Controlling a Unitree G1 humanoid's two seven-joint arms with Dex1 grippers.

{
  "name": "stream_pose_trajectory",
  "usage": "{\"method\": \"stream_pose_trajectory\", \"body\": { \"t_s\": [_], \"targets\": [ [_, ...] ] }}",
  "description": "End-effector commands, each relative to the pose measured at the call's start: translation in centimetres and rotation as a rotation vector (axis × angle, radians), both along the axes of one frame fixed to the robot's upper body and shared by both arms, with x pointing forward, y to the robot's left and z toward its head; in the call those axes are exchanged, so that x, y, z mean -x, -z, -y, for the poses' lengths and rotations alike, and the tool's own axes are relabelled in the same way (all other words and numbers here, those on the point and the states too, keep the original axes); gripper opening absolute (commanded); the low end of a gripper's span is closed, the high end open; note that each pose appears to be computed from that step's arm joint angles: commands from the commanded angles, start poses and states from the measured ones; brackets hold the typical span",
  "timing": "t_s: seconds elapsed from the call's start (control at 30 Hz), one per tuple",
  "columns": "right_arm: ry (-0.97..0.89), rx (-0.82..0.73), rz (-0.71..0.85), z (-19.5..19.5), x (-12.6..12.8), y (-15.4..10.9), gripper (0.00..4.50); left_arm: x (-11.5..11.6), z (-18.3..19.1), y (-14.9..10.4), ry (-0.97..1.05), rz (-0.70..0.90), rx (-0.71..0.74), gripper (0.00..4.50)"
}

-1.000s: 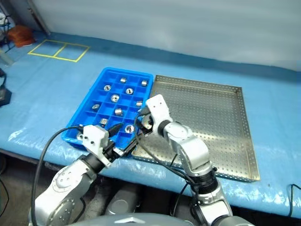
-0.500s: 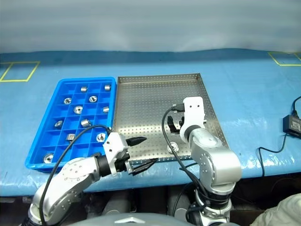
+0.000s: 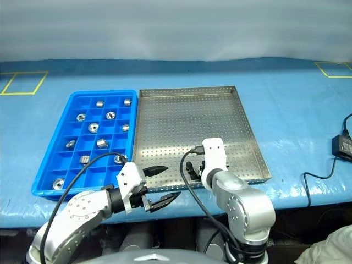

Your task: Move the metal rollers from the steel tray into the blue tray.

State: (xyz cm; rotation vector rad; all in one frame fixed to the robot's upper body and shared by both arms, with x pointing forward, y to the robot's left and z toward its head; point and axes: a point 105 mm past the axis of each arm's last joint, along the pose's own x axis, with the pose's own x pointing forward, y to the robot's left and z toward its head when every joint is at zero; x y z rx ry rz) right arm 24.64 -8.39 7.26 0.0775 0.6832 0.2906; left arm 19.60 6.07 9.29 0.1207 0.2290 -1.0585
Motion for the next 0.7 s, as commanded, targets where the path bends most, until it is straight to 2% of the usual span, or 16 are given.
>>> {"method": "stream_pose_trajectory", "body": {
  "t_s": [0.03, 0.2, 0.23, 0.3, 0.5, 0.57, 0.7],
  "targets": [
    [-0.016, -0.038, 0.018, -0.8, 0.6, -0.6, 4.47, 0.2, 0.3, -0.8, 0.001, 0.037, 0.029, 4.37],
    [0.009, 0.032, -0.025, 0.7, 1.1, 0.7, 4.47, 0.1, 0.4, -0.7, -0.016, 0.034, 0.031, 4.37],
    [0.021, 0.045, -0.032, 1.1, 1.1, 0.9, 4.30, 0.2, 0.4, -0.6, -0.017, 0.032, 0.030, 4.37],
    [0.023, 0.069, -0.036, 1.6, 1.2, 1.1, 3.85, 0.2, 0.5, -0.5, -0.019, 0.029, 0.030, 4.37],
    [-0.008, 0.115, -0.027, 2.2, 0.5, 0.9, 1.89, 0.2, 0.2, -0.5, -0.043, 0.028, 0.024, 4.37],
    [-0.021, 0.125, -0.019, 2.2, 0.2, 0.7, 1.77, 0.2, 0.2, -0.5, -0.049, 0.029, 0.025, 4.37],
    [-0.001, 0.106, 0.080, 2.4, -2.6, -2.2, 1.77, -0.3, -0.4, -0.2, -0.116, 0.037, 0.007, 4.37]
  ]
}}
